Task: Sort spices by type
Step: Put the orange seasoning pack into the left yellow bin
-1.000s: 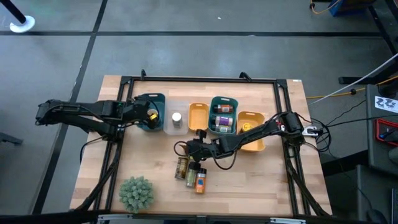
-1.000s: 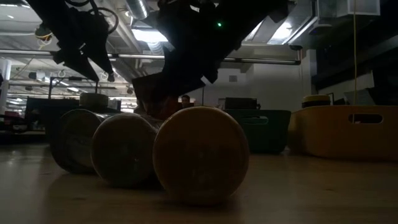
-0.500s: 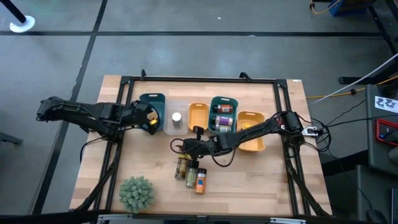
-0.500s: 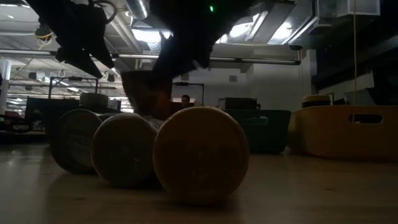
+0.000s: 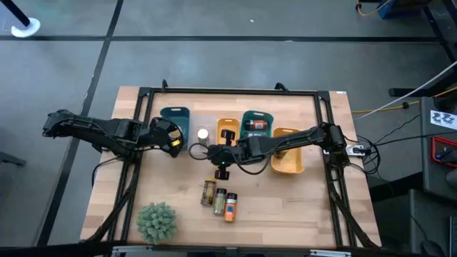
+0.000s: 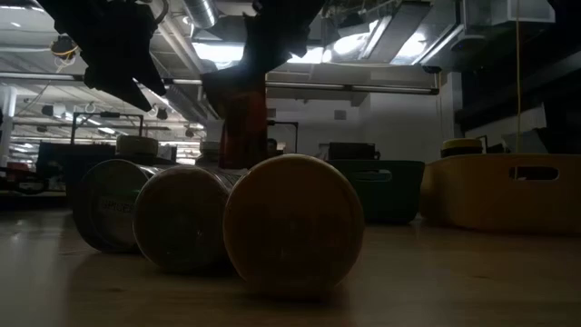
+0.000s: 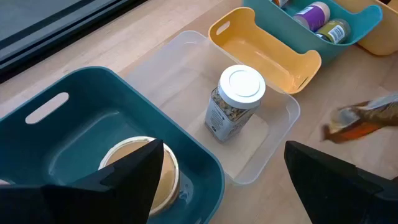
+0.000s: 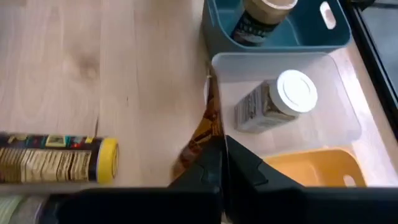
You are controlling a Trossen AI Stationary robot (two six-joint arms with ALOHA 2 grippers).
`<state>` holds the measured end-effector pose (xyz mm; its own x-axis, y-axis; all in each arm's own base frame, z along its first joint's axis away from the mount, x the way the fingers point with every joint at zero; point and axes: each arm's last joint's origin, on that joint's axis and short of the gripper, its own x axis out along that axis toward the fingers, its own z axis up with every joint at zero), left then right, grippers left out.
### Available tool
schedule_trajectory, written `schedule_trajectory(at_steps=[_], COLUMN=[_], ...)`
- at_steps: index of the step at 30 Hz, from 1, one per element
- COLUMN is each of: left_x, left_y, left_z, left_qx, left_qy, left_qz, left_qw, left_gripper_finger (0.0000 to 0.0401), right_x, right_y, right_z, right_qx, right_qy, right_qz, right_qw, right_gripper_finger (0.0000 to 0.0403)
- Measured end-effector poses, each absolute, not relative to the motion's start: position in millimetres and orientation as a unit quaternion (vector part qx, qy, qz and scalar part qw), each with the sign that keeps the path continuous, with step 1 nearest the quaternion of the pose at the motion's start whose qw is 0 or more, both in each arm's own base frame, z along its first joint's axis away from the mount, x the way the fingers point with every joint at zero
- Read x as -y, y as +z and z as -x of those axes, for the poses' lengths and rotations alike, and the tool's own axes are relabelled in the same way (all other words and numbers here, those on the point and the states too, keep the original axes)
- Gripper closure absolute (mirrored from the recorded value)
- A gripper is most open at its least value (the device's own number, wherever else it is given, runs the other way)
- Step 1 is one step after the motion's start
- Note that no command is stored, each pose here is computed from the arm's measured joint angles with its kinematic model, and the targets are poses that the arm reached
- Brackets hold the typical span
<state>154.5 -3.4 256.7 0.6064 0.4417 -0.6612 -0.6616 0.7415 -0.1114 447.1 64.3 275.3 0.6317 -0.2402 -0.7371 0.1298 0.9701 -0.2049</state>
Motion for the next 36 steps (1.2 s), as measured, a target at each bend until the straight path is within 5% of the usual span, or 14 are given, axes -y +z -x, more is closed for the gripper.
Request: schedule_trajectory(at_steps=[28, 36], left_x=[3.3, 3.3], left_y=[256.7, 256.7], left_z=[-154.4, -154.5], left_qx=[-0.314, -0.314], left_qy=[0.314, 0.314], left_qz=[0.175, 0.175], left_qw=[0.879, 0.879], left_gripper_finger=[0.0084, 0.0084], right_x=[40.7, 40.4], right_y=[279.5, 279.4], right_z=[-436.7, -436.5], right_qx=[-0.496, -0.494], right_qy=[-0.167, -0.178], right_qz=[0.018, 0.005], right_qw=[0.852, 0.851], right_gripper_finger=[0.0395, 0.0314])
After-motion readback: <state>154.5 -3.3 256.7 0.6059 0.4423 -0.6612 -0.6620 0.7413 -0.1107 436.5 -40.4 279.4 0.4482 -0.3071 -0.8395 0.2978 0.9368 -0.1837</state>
